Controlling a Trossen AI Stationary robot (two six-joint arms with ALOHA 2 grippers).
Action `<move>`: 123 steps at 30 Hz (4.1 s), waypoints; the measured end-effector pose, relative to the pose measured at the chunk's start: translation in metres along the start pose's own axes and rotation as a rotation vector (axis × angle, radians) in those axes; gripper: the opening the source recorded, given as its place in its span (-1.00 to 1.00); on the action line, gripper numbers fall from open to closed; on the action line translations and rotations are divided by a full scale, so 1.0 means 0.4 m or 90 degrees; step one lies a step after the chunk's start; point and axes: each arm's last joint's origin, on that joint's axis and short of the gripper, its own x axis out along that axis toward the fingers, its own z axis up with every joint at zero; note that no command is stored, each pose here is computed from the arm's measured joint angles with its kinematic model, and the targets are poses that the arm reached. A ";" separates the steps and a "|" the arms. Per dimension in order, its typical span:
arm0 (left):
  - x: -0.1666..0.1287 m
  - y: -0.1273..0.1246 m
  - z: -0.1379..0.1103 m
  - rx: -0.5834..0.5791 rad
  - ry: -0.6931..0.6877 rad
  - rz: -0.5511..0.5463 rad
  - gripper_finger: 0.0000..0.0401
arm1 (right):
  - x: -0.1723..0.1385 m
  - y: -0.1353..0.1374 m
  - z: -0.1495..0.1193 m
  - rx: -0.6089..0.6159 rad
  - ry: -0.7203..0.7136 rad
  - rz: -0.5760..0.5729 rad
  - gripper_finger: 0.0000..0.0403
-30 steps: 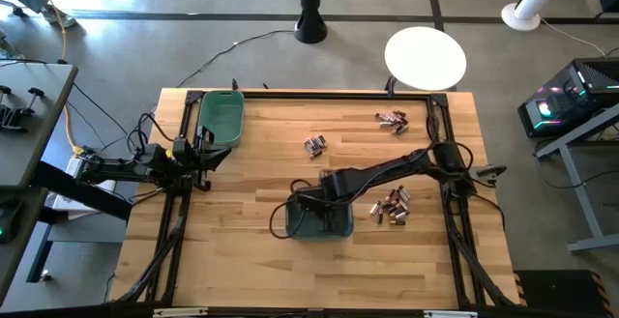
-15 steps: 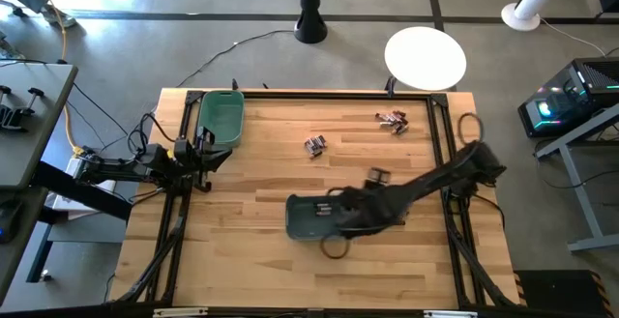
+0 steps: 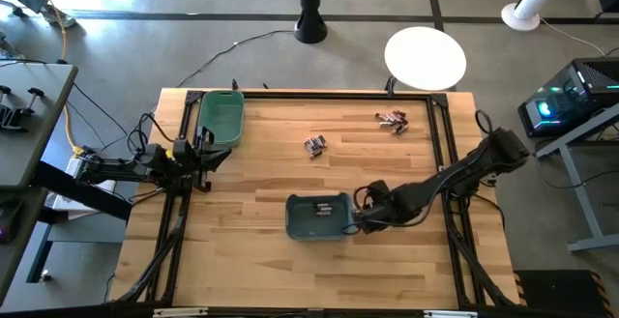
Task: Sort batteries
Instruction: Put the silver battery into the blue bin
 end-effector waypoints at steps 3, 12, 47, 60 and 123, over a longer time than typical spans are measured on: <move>0.000 0.000 0.000 0.000 0.000 0.000 -0.97 | 0.011 -0.011 0.010 0.017 -0.005 -0.026 -0.22; 0.000 0.001 0.000 0.000 0.000 0.005 -0.97 | 0.042 -0.042 0.029 0.032 0.012 -0.066 -0.22; 0.000 0.001 -0.001 0.000 0.001 0.005 -0.97 | 0.029 -0.006 0.074 -0.172 -0.050 -0.148 -0.86; 0.000 0.001 -0.002 0.001 0.004 0.005 -0.97 | -0.218 0.174 0.169 -0.476 -0.210 -0.011 -0.87; 0.000 0.000 0.002 -0.006 -0.004 0.004 -0.97 | 0.170 0.291 0.164 -0.896 0.094 0.235 -0.50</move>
